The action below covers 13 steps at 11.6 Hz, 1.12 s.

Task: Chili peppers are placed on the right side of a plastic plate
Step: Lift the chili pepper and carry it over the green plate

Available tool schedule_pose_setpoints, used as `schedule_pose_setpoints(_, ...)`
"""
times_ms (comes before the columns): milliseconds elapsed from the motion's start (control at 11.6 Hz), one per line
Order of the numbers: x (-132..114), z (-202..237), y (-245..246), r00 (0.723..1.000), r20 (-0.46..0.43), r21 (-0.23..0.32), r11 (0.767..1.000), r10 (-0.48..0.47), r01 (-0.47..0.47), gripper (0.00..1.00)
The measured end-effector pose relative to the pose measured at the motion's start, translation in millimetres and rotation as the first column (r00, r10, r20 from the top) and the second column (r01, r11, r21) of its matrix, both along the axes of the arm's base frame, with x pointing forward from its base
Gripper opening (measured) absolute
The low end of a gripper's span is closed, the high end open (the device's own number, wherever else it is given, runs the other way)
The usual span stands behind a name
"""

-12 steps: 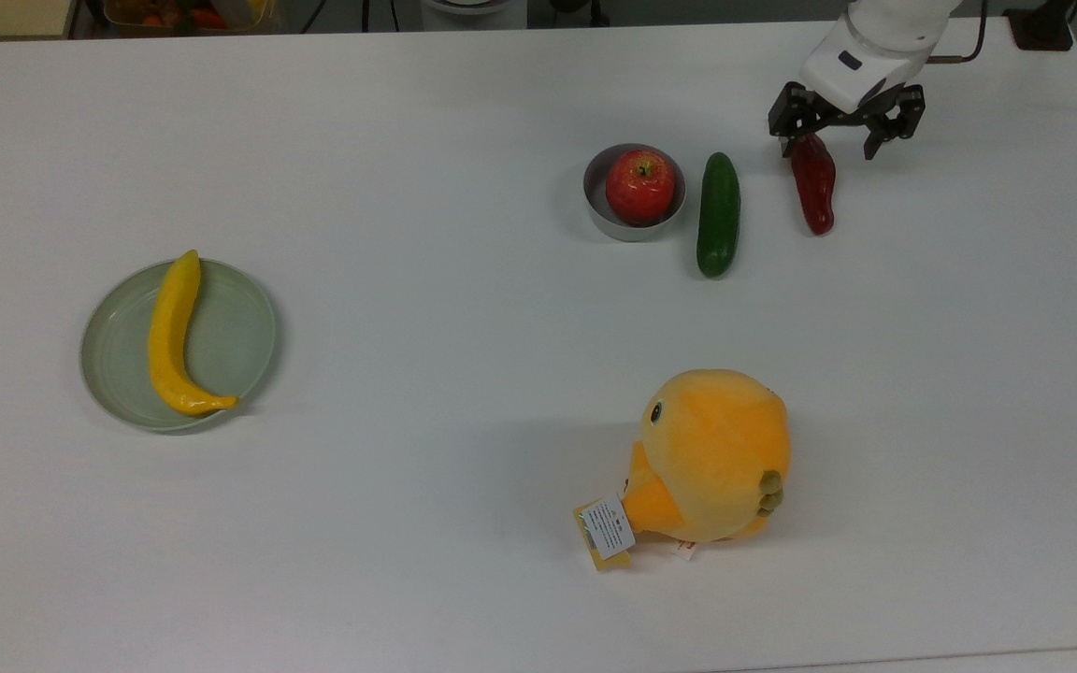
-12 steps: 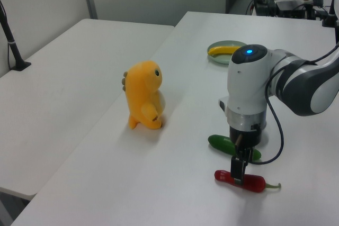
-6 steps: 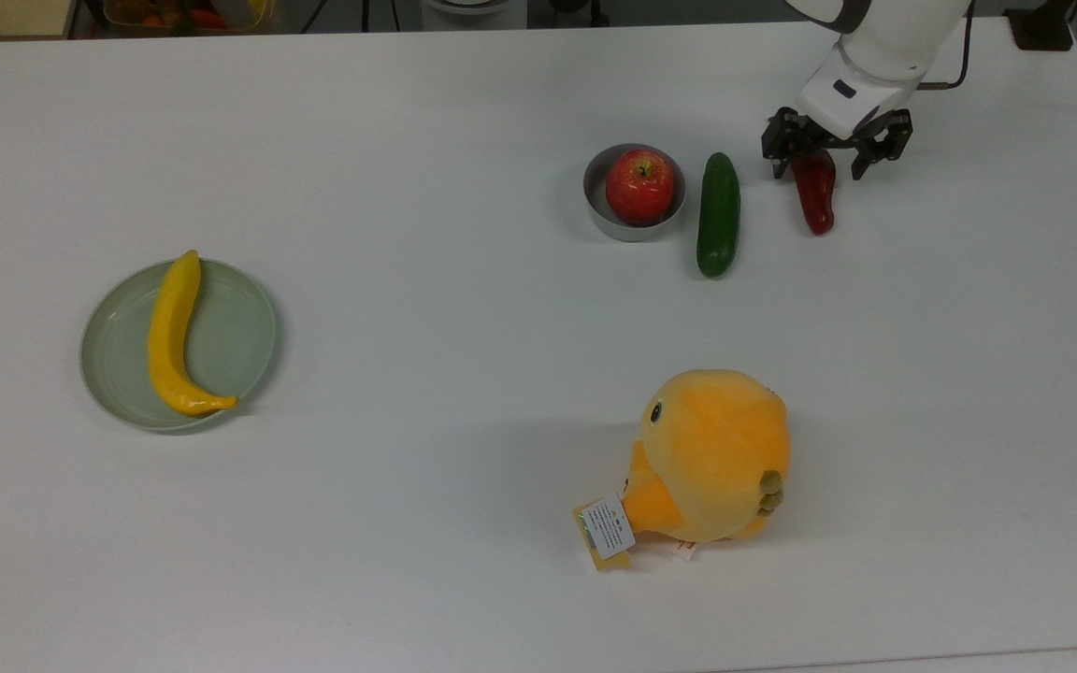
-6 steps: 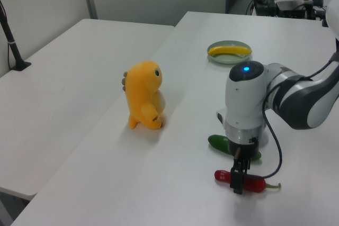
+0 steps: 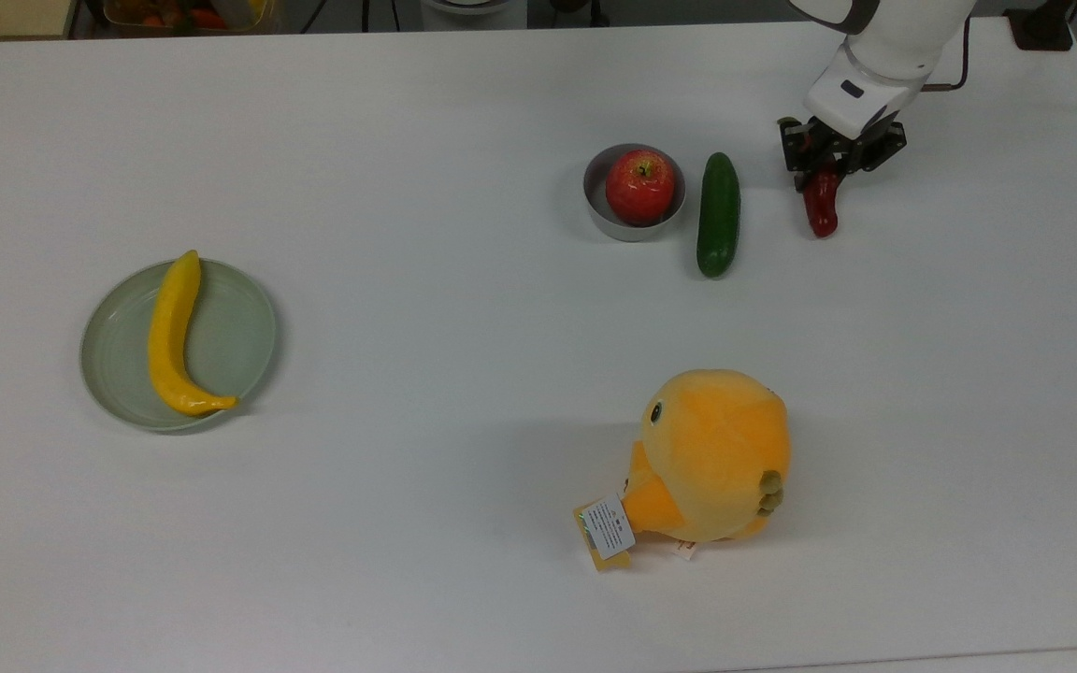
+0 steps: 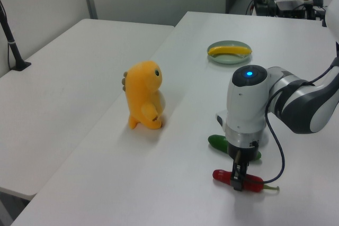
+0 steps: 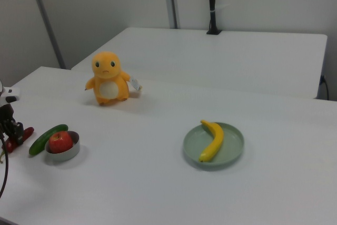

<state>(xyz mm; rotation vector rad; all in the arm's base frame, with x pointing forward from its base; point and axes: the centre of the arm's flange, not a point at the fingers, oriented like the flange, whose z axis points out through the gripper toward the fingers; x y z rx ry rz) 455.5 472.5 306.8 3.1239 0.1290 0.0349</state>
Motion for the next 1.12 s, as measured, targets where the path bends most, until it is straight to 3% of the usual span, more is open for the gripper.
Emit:
schedule_pose_setpoints(343,24.5,21.9,-13.7,0.998,0.048,0.015,0.999,-0.033,0.032,0.37)
schedule_pose_setpoints(773,113.9,95.4,-115.8,0.965,0.155,0.078,0.976,-0.211,0.201,0.37)
schedule_pose_setpoints(1030,142.8,99.7,-168.5,0.957,0.165,0.069,0.97,-0.24,0.232,0.37)
schedule_pose_setpoints(1116,148.9,95.6,-188.0,0.963,0.145,0.034,0.974,-0.226,0.223,0.37)
